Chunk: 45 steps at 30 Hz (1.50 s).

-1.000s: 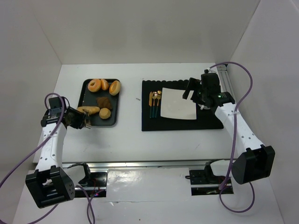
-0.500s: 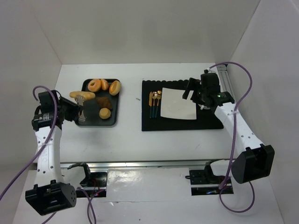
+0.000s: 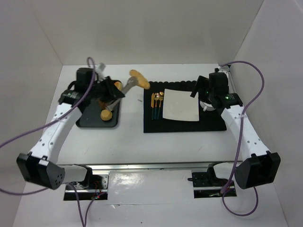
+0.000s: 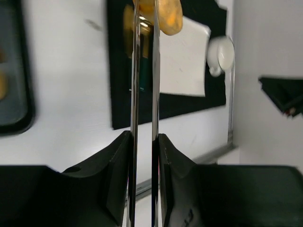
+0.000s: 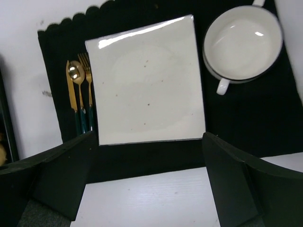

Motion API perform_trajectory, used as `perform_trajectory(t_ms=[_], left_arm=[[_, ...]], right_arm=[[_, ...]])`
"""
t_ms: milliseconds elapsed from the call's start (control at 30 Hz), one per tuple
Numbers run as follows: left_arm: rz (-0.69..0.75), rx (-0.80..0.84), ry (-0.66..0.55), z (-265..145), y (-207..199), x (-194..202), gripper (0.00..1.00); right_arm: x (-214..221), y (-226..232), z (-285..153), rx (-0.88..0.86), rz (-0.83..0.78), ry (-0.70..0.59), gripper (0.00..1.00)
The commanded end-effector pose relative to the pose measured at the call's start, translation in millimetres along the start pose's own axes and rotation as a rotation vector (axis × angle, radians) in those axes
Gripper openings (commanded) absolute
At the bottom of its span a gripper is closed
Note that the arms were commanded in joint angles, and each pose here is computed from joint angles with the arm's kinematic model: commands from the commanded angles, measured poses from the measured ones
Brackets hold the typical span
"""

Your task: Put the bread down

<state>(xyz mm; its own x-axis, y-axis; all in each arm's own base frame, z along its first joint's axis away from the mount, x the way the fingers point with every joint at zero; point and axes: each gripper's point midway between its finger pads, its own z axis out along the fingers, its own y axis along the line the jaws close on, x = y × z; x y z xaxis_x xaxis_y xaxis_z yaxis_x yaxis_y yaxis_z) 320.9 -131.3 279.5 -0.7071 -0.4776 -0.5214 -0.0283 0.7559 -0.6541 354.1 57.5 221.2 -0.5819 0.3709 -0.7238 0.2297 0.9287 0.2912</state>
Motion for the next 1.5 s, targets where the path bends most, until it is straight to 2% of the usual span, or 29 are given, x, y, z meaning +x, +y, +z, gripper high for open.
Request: perform_trajectory(t_ms=[0, 67, 267, 333, 400, 533, 700, 767, 800, 933, 1067, 1300, 1367, 1433, 1467], left_arm=[[0.196, 0.196, 0.066, 26, -63, 15, 0.00], [0.214, 0.248, 0.144, 51, -77, 30, 0.00], [0.282, 0.372, 0.251, 109, -126, 72, 0.00], [0.288, 0.365, 0.305, 134, -127, 91, 0.00], [0.298, 0.380, 0.303, 147, -135, 92, 0.00], [0.267, 0.391, 0.360, 188, -123, 110, 0.00], [0.234, 0.375, 0.410, 208, -116, 120, 0.00], [0.232, 0.344, 0.424, 210, -115, 124, 0.12], [0.228, 0.326, 0.425, 211, -111, 125, 0.28], [0.266, 0.266, 0.410, 208, -103, 125, 0.59], [0.287, 0.248, 0.396, 197, -103, 119, 0.65], [0.329, 0.204, 0.336, 173, -107, 100, 0.65], [0.366, 0.207, 0.288, 155, -121, 86, 0.64], [0.392, 0.135, 0.255, 143, -114, 79, 0.60], [0.416, 0.115, 0.199, 129, -117, 64, 0.57]], right_arm=[[-48, -6, -40, 0.019, 0.031, -0.175, 0.99], [-58, -15, -57, 0.048, 0.048, -0.236, 0.99], [-74, -32, -93, 0.099, 0.090, -0.350, 0.99], [-73, -35, -97, 0.110, 0.091, -0.355, 0.99], [-72, -42, -99, 0.136, 0.094, -0.349, 0.99], [-69, -43, -96, 0.144, 0.090, -0.333, 0.99], [-67, -40, -92, 0.129, 0.086, -0.315, 0.99], [-67, -40, -92, 0.129, 0.086, -0.315, 0.99], [-66, -40, -89, 0.133, 0.084, -0.307, 0.99], [-68, -40, -89, 0.127, 0.089, -0.313, 0.99], [-63, -38, -83, 0.116, 0.093, -0.289, 0.99], [-64, -34, -83, 0.095, 0.093, -0.289, 0.99], [-64, -34, -83, 0.095, 0.093, -0.289, 0.99], [-64, -34, -83, 0.095, 0.093, -0.289, 0.99], [-64, -34, -83, 0.095, 0.093, -0.289, 0.99]])
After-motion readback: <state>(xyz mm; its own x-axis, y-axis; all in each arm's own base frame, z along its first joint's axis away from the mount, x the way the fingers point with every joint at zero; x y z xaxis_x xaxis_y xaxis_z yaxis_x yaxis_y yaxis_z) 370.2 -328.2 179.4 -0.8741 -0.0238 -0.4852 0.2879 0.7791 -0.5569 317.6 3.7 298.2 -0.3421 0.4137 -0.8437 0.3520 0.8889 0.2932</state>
